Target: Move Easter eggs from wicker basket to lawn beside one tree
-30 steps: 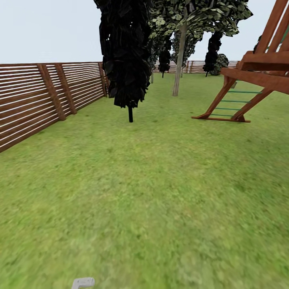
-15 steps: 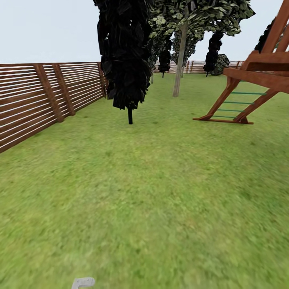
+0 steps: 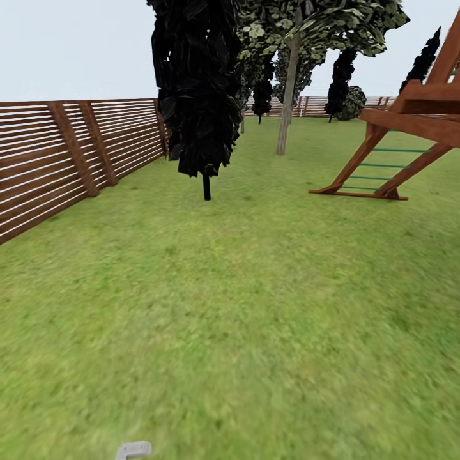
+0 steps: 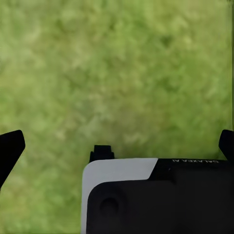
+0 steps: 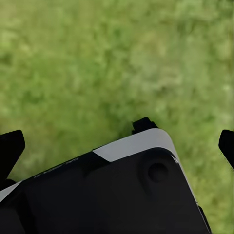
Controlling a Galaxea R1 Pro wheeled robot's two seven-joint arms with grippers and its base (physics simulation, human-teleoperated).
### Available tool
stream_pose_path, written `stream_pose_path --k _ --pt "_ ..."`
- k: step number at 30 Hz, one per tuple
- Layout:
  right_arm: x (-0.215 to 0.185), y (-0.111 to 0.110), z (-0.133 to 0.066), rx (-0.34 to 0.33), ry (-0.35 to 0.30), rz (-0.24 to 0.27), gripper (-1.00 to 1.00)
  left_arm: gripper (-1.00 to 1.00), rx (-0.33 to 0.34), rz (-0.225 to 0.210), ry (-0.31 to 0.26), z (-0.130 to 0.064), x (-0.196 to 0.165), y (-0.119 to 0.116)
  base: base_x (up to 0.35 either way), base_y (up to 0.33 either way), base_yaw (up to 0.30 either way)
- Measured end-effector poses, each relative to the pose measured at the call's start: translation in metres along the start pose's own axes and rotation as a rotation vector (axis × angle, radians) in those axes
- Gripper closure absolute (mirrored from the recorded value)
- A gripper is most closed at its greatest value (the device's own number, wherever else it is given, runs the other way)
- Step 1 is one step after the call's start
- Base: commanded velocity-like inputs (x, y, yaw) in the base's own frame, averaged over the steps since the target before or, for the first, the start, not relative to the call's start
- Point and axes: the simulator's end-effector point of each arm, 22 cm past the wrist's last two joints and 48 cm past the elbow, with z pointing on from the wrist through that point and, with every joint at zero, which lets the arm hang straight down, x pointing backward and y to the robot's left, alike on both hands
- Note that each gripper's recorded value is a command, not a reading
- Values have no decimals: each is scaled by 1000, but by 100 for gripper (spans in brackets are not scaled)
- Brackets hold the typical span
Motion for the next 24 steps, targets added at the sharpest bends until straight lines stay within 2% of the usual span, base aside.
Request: stream_pose_path --k 4,8,12,15,20,24 --pt "-6 -3 1 5 3 2 -100 -100 -9 0 -1 0 -1 2 265 -14 0" --pt "-33 2 2 20 24 -2 -100 -100 -59 -10 -7 0 -8 13 301 -61 0" --pt "-40 0 3 34 25 -2 -100 -100 -131 -11 -86 -3 -45 28 312 -71 0" --pt "-41 -1 3 35 22 -1 -100 -100 -156 -13 -143 -6 -71 32 314 -72 0" --pt "-44 0 3 33 14 10 -100 -100 -147 -9 -232 -10 -105 21 315 -71 0" --pt "-46 0 3 33 0 17 -100 -100 -141 -2 -255 -12 -114 15 321 -27 -113"
